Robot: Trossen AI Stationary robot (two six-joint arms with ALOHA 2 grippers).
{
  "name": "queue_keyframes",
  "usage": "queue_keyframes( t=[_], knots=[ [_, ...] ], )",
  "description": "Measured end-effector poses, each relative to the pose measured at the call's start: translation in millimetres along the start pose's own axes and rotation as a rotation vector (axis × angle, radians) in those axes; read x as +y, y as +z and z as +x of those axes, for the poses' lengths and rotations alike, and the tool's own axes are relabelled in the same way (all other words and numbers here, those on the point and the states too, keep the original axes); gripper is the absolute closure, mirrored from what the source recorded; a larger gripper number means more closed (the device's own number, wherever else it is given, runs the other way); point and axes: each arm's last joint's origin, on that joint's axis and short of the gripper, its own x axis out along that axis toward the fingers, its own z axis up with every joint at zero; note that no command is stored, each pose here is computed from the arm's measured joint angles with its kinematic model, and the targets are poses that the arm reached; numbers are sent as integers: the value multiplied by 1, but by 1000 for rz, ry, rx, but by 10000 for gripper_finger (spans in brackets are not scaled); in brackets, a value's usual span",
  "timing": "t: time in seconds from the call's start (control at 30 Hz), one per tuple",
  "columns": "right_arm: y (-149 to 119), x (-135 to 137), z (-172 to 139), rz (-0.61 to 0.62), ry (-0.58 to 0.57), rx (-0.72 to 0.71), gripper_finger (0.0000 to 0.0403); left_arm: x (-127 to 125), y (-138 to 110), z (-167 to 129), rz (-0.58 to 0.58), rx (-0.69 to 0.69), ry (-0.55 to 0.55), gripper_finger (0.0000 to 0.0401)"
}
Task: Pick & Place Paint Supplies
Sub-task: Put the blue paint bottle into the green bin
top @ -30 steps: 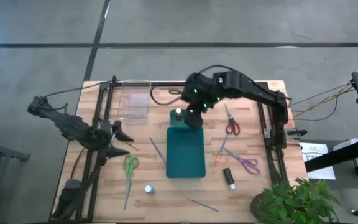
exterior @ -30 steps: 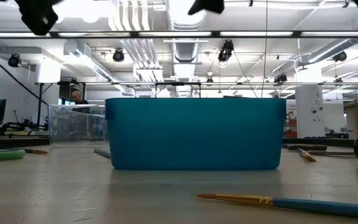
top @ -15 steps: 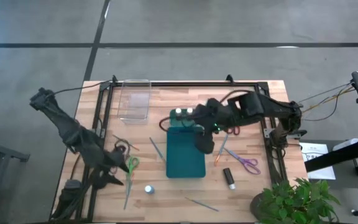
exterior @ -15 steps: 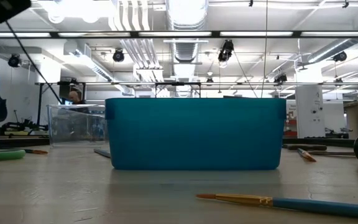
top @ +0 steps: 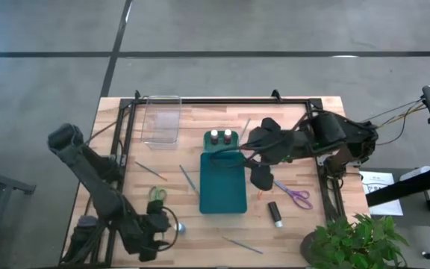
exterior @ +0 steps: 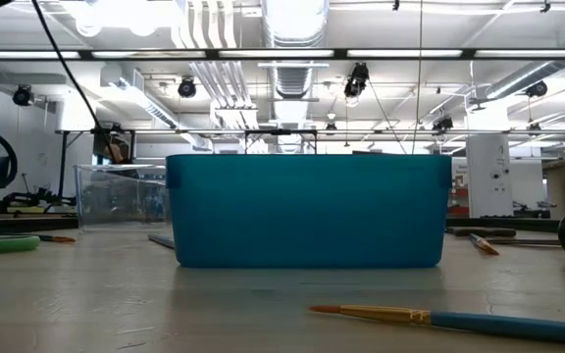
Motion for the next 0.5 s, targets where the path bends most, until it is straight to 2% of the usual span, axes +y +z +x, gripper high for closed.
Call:
queue_keyframes(
  t=[0.17,0.37,0.5],
  knots=[
    [3,0,-6,-18,26,-50,173,-2,8,19,7,-32,106,116],
    [4,1,-5,-34,27,-51,173,6,11,30,-53,-47,197,116],
    [4,1,-4,-38,26,-49,173,8,9,32,-39,-32,213,116]
  ],
)
